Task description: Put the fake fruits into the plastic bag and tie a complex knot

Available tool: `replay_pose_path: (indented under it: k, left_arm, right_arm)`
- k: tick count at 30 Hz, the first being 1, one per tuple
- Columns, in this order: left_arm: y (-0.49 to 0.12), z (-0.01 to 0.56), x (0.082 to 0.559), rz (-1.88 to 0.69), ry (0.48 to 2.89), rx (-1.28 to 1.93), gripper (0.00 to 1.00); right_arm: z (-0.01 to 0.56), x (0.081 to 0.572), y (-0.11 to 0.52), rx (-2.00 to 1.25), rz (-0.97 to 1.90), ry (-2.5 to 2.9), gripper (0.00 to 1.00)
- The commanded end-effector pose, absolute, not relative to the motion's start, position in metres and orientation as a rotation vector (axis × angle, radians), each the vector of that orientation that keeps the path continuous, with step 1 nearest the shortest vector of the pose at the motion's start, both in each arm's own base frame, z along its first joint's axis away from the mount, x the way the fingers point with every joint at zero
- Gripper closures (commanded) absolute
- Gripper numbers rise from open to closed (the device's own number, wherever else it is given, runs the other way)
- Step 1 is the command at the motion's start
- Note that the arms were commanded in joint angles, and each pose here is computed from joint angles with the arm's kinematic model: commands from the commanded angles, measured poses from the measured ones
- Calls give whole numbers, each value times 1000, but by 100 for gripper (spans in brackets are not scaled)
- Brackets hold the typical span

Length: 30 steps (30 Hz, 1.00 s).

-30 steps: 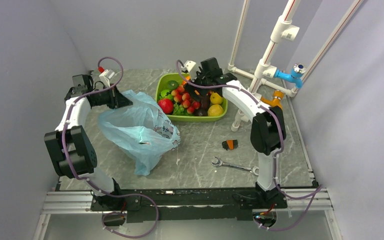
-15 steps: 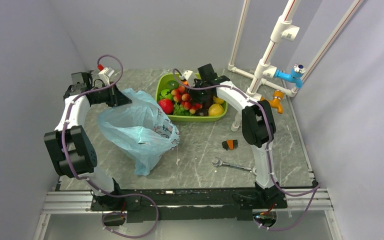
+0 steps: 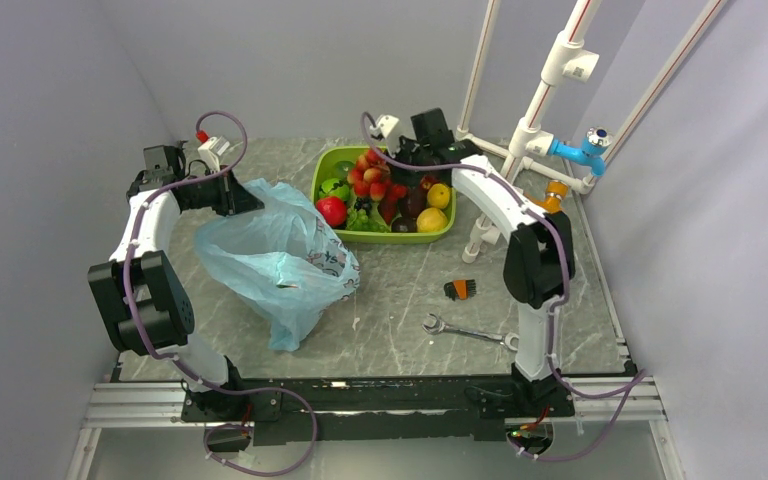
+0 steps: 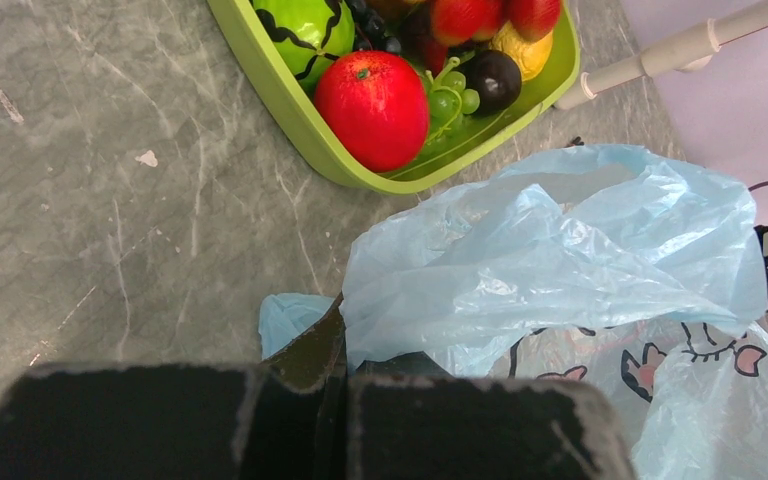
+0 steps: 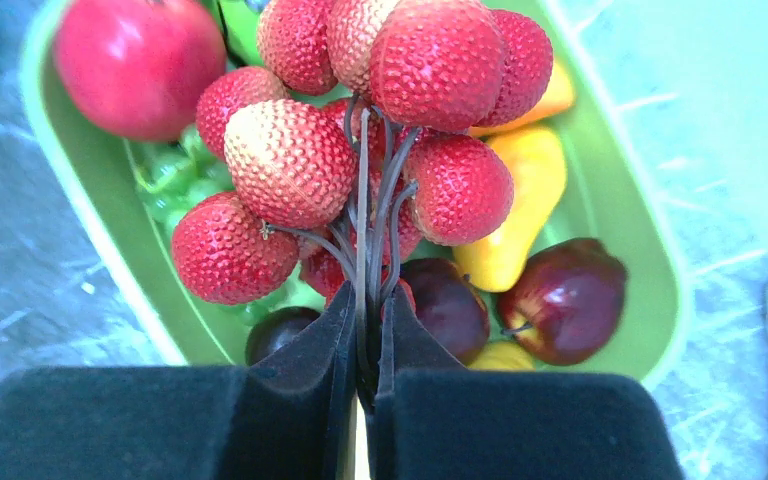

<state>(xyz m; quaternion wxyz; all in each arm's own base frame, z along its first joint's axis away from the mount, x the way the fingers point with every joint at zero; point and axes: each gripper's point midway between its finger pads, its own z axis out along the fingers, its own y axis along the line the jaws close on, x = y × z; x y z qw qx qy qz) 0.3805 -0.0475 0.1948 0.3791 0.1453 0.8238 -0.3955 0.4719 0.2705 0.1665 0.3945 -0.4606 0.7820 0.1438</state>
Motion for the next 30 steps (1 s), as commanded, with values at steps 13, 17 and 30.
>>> replay_pose_path:
  k: [13, 17, 30]
  left_arm:
    - [-53, 209, 379, -1022, 2066, 380, 100]
    - [-54, 213, 380, -1025, 2054, 378, 100]
    - [-57, 219, 376, -1037, 2029, 371, 100]
  right_arm:
    - [445, 355, 360, -1057, 845, 1300, 100]
    - [432, 309, 402, -1222, 872, 1181, 100]
    - [263, 237, 465, -1722, 834, 1199, 100]
